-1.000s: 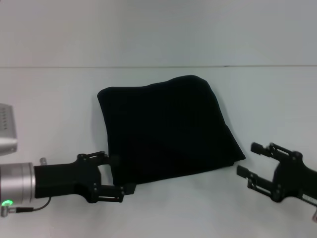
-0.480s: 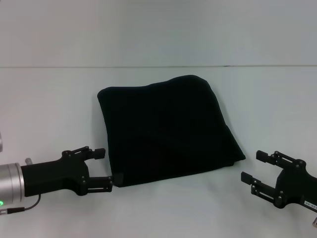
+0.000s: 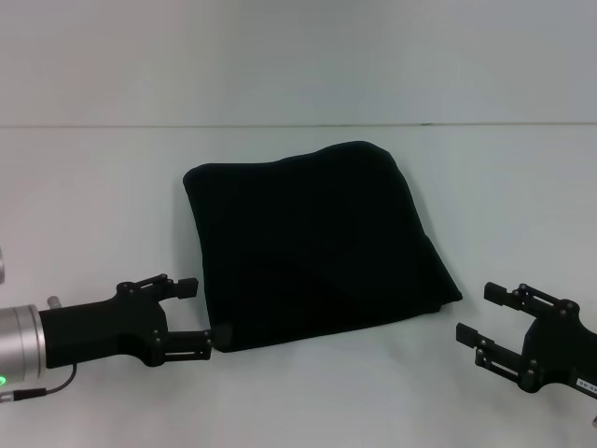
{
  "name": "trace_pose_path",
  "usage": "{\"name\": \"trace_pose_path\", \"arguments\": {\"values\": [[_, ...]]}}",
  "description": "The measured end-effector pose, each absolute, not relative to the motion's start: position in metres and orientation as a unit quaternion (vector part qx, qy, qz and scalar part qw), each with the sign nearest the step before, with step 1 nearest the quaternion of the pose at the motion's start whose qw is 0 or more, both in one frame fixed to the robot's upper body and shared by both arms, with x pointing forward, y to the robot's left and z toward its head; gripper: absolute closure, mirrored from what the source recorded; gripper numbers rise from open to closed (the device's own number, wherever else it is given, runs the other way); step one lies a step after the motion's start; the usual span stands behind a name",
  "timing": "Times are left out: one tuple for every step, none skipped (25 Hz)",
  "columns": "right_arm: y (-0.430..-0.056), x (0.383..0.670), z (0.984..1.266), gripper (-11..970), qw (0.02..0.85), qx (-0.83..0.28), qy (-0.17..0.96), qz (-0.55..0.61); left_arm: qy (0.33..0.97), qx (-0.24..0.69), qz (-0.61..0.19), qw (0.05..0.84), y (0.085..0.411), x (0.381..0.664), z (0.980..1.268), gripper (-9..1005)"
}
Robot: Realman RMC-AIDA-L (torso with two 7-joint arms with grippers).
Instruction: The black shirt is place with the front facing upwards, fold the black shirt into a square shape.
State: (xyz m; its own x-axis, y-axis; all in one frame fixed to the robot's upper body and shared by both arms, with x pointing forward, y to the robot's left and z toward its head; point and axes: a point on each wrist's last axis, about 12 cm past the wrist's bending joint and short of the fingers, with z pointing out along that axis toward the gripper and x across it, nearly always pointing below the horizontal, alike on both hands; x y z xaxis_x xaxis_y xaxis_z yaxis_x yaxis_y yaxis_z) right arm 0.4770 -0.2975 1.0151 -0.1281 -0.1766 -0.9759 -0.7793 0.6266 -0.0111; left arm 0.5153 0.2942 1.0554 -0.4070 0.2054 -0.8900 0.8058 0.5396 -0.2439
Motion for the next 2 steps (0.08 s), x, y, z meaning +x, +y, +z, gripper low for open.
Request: {"name": "trace_pose_path", "arguments": {"values": [[-0.2971,0.4769,1.0153,249,0.567,-0.340,0.701,0.267,0.763,0.331,-0.347,0.432,0.2943,0.5154,1.0556,52],[-0.2967,0.4771,1.0154,249,0.567,-0.340,0.701,0.268,0.763,0.332,-0.347,0.433,0.2944,0.5156,1.0558,52]]}}
